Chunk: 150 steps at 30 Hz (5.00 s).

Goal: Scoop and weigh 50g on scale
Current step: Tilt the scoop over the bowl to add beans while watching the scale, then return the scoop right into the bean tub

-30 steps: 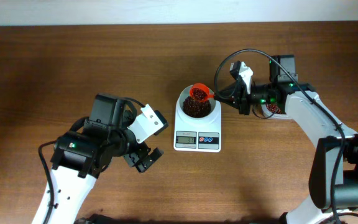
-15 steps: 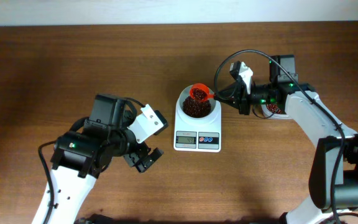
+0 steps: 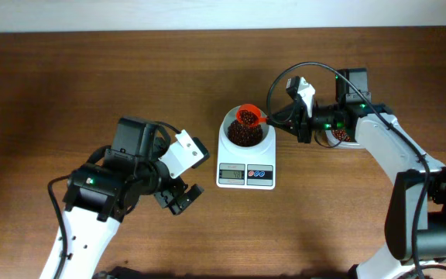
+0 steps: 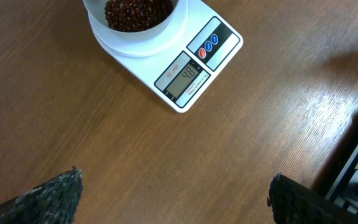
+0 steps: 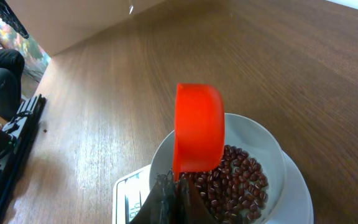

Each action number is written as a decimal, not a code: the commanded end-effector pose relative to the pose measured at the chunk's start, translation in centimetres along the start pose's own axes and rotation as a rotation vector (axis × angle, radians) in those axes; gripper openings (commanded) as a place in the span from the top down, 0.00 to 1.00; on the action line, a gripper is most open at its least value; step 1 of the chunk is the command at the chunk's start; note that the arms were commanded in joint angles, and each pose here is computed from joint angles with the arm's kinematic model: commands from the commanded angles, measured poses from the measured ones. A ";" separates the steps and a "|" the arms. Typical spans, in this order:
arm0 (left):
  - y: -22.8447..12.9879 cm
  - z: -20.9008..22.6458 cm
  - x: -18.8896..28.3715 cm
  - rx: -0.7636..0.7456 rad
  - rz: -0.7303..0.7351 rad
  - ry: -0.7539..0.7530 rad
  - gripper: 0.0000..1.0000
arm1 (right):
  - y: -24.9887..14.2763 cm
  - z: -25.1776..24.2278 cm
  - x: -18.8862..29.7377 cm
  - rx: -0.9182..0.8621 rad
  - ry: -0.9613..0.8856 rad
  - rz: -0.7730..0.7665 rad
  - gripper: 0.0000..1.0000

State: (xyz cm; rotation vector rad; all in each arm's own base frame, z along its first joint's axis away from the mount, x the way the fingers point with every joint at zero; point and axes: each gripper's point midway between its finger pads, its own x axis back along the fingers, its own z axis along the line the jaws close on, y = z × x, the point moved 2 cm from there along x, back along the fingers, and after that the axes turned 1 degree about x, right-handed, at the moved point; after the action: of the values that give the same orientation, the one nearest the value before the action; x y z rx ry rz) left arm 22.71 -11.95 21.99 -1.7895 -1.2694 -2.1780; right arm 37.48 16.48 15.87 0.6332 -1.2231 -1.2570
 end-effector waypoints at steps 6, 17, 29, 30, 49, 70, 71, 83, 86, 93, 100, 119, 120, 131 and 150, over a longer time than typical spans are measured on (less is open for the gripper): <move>0.1 -0.2 0.0 -0.016 -0.009 -0.014 0.01 | -0.3 0.1 -0.4 0.002 0.016 -0.002 0.96; 0.1 -0.2 0.0 -0.016 -0.009 -0.014 0.01 | -0.7 -0.2 -0.6 -0.005 0.009 0.007 0.96; 0.1 -0.2 0.0 -0.016 -0.009 -0.014 0.01 | -0.7 -0.1 -0.5 -0.031 0.015 0.003 0.96; 0.1 -0.2 0.0 -0.016 -0.009 -0.014 0.01 | -0.7 -0.1 -0.5 -0.044 0.015 0.003 0.96; 0.1 -0.2 0.0 -0.016 -0.009 -0.014 0.01 | -0.7 -0.2 -0.5 -0.045 0.012 0.005 0.96; 0.1 -0.2 0.0 -0.016 -0.009 -0.014 0.01 | -0.7 -0.2 -0.5 -0.212 0.011 0.007 0.96; 0.1 -0.2 0.0 -0.016 -0.009 -0.014 0.01 | -0.7 -0.2 -0.5 -0.225 0.011 0.007 0.96; 0.1 -0.2 0.0 -0.016 -0.009 -0.014 0.01 | -0.5 0.1 -0.5 -0.419 0.032 -0.004 0.96; 0.1 -0.2 0.0 -0.016 -0.009 -0.014 0.01 | 0.4 1.1 -0.3 -0.420 0.114 -0.048 0.96; 0.1 -0.2 0.0 -0.016 -0.009 -0.014 0.01 | 0.6 0.3 1.7 -0.563 0.115 -0.094 0.96; 0.1 -0.2 0.0 -0.016 -0.009 -0.014 0.01 | 0.5 -1.9 6.5 -0.598 0.062 -0.198 0.96; 0.1 -0.2 0.0 -0.016 -0.009 -0.014 0.01 | -7.1 -4.1 17.2 -0.845 -0.276 -0.222 0.96; 0.1 -0.2 0.0 -0.016 -0.009 -0.014 0.01 | -7.6 -3.9 17.5 -0.853 -0.290 -0.211 0.96; 0.1 -0.2 0.0 -0.016 -0.009 -0.014 0.01 | -10.8 -3.9 21.1 -0.849 -0.437 -0.149 0.96; 0.1 -0.2 0.0 -0.016 -0.009 -0.014 0.01 | -9.5 -5.9 20.8 -0.594 -0.731 0.185 0.96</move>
State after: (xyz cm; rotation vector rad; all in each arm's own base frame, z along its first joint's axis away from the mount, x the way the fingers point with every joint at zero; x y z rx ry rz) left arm 22.66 -11.94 21.97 -1.7918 -1.2682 -2.1750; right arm 36.26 -7.27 12.52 -0.2856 -1.2441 -1.7377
